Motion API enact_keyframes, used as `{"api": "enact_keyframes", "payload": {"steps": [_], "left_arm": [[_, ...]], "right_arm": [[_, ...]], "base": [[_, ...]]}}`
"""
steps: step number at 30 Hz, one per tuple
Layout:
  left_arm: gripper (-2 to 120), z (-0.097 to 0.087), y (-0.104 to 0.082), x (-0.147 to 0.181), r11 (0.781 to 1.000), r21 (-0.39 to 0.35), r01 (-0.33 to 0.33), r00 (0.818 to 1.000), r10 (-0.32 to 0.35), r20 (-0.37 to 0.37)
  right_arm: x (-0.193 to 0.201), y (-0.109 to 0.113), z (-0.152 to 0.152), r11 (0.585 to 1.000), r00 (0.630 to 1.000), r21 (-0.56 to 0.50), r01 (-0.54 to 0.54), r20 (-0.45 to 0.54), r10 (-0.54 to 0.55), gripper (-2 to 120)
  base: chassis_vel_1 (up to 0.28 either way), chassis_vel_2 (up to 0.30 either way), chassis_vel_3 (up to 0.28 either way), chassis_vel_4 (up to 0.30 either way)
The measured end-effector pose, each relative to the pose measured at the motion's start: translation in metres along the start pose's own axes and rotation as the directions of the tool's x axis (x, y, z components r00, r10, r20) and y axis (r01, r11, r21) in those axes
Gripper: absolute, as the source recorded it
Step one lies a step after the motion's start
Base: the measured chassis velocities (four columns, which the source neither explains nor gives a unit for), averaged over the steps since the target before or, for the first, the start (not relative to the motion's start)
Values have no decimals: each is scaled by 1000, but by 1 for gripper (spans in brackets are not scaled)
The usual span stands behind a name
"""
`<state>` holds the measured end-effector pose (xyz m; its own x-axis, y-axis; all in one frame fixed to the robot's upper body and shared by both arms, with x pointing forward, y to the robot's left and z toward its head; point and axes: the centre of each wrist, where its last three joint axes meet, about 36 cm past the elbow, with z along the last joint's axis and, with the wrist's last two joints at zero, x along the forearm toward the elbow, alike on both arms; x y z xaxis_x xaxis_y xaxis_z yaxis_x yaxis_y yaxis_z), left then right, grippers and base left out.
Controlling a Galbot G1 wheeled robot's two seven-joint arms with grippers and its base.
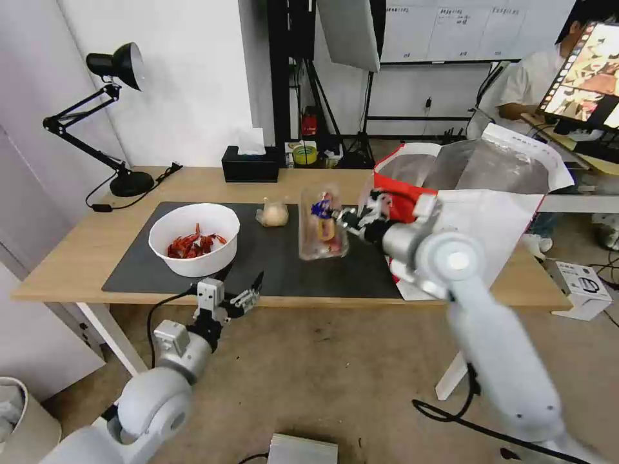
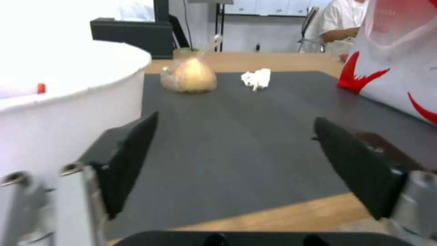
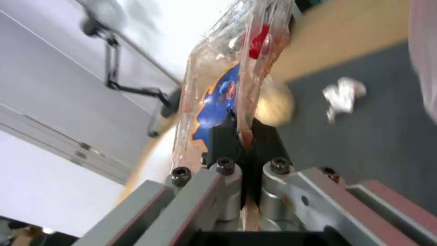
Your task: Pick up the trash from the table and place it into the takeout bag.
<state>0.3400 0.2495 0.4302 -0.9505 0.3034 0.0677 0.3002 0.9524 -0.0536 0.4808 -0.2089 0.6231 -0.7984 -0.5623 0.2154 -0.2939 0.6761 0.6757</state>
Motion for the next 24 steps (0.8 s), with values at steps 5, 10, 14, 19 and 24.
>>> {"api": "enact_keyframes", "payload": {"steps": [5,10,14,19,24], "left_arm": [[100,4,-2,3,1000,10,5,1000,-4,-9],[100,5,-3,4,1000,13,3,1000,-3,-8],[100,5,-5,5,1000,14,-2,1000,2,-7],[100,7,-10,4,1000,16,-18,1000,18,-9],[100,8,-13,2,999,22,-46,999,46,-9]], "right_arm": [[28,10,-26,1000,998,10,19,66,-19,0],[55,12,-49,999,990,37,-7,139,2,0],[85,6,-77,998,976,32,-56,211,48,0],[113,-5,-99,993,958,28,-114,268,103,0],[129,-25,-119,983,938,22,-183,303,168,0]], "base": [[0,0,0,0],[0,0,0,0],[0,0,0,0],[0,0,0,0],[0,0,0,0]]}}
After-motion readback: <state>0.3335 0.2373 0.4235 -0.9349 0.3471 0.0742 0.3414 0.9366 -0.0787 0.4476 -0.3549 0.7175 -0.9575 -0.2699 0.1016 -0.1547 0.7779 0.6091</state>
